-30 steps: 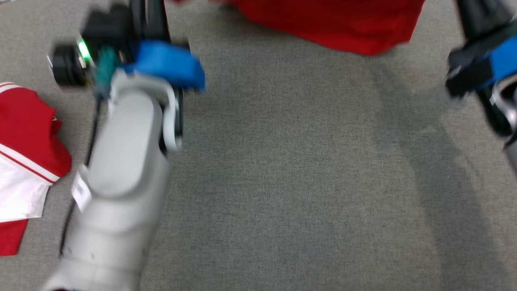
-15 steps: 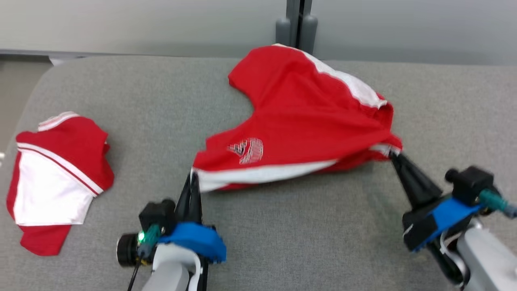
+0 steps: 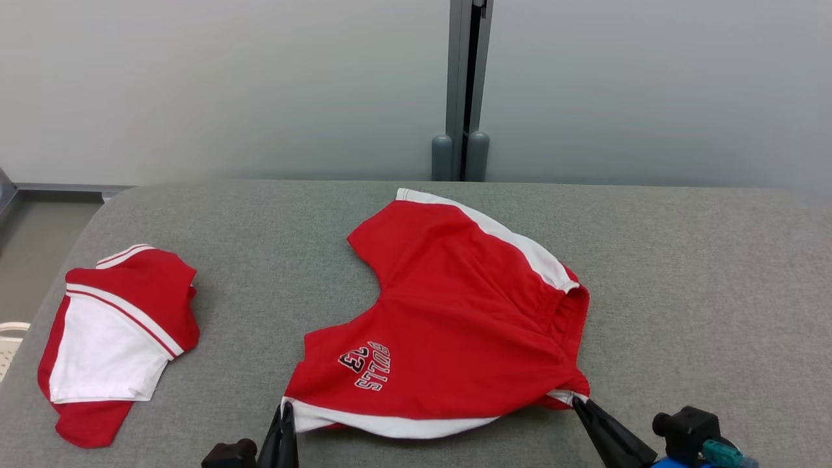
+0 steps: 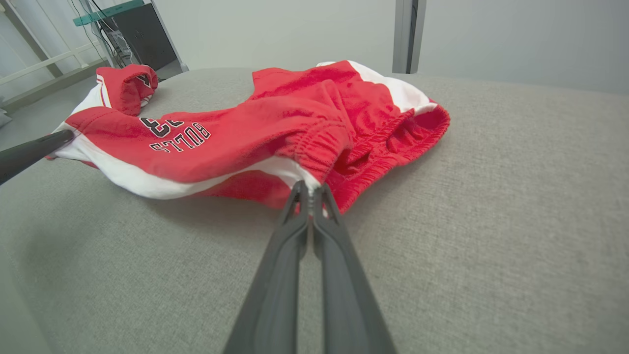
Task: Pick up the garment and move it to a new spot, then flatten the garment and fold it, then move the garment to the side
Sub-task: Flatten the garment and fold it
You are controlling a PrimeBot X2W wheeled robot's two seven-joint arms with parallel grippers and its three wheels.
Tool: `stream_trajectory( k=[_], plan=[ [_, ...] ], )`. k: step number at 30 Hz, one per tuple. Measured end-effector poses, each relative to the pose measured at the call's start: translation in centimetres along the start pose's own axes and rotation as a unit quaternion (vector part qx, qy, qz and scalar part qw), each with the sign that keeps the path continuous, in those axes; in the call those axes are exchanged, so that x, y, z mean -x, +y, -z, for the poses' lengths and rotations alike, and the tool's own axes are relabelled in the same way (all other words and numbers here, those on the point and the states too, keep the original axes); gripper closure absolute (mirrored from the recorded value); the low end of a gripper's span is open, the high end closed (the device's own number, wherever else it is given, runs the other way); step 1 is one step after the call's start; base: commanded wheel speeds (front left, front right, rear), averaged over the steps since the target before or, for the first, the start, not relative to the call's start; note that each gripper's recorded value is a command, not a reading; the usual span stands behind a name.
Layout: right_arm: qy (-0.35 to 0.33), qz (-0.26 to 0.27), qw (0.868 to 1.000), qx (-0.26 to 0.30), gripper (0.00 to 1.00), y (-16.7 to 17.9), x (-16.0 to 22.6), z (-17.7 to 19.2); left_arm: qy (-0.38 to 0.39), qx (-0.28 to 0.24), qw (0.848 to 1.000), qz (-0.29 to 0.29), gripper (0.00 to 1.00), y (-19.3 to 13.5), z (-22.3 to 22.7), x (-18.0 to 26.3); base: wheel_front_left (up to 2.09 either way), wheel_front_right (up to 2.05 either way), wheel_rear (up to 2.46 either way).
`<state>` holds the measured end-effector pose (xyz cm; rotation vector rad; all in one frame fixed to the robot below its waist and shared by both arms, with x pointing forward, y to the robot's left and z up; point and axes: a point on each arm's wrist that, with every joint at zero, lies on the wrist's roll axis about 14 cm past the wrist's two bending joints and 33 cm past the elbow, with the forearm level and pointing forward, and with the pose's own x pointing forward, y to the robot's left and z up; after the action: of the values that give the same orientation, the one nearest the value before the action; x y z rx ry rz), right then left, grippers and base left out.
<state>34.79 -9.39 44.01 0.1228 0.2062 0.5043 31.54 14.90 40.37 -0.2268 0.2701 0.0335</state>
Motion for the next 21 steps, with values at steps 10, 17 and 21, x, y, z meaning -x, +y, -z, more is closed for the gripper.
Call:
stream_trajectory(
  k=[10,17,21],
  plan=[
    [-0.002,0.019,1.0,-0.019,1.0,-0.5,1.7,0.5,-0.027,-0.012,0.999,0.029,1.0,-1.2,-1.9,-1.0,0.0,0.0,0.0],
    [-0.051,0.058,0.995,-0.058,1.0,-4.2,-0.7,-2.8,-0.091,-0.077,0.985,0.121,1.0,-6.6,-8.0,-8.5,0.0,0.0,0.0],
    [-0.061,0.073,0.992,-0.078,1.0,-6.0,-2.3,-3.5,-0.102,-0.113,0.976,0.155,1.0,-9.3,-9.8,-13.1,0.0,0.0,0.0]
  ],
)
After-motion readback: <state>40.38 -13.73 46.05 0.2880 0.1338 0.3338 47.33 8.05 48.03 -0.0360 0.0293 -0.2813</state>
